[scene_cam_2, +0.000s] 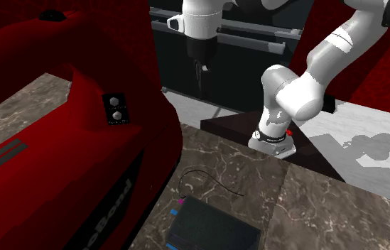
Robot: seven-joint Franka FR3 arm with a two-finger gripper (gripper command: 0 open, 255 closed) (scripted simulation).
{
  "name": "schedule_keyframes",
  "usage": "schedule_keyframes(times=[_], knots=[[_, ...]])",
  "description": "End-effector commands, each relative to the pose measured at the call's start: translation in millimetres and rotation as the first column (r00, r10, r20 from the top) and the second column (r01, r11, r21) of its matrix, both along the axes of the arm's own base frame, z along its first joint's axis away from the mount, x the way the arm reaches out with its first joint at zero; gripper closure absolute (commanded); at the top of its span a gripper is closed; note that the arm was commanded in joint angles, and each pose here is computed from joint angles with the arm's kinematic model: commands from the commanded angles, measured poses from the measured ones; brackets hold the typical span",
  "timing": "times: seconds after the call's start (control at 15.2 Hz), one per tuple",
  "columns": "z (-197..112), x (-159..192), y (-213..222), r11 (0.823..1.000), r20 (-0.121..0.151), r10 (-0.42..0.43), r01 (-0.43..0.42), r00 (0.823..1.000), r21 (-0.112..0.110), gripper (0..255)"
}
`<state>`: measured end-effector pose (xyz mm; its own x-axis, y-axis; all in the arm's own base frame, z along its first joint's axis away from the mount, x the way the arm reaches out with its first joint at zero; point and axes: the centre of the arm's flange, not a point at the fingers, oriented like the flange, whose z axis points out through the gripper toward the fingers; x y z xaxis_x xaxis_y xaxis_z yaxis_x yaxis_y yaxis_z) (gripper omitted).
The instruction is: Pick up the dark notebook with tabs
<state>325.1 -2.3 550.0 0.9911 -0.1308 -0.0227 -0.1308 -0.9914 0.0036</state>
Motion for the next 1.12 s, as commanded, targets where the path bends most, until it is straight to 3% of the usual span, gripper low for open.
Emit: schedule_keyframes(times=[0.0,0.26,0.53,0.79,1.06], knots=[[0,0,0,1.0,0.0,0.0,0.0,1.0,0.0,0],[12,-1,51,0.992,0.002,-0.125,0.125,0.992,-0.002,0],[24,3,102,0.969,0.004,-0.248,0.248,0.969,-0.004,0],[36,15,152,0.93,0.007,-0.367,0.367,0.93,-0.005,0],[48,32,201,0.877,0.01,-0.48,0.48,0.877,-0.006,0]])
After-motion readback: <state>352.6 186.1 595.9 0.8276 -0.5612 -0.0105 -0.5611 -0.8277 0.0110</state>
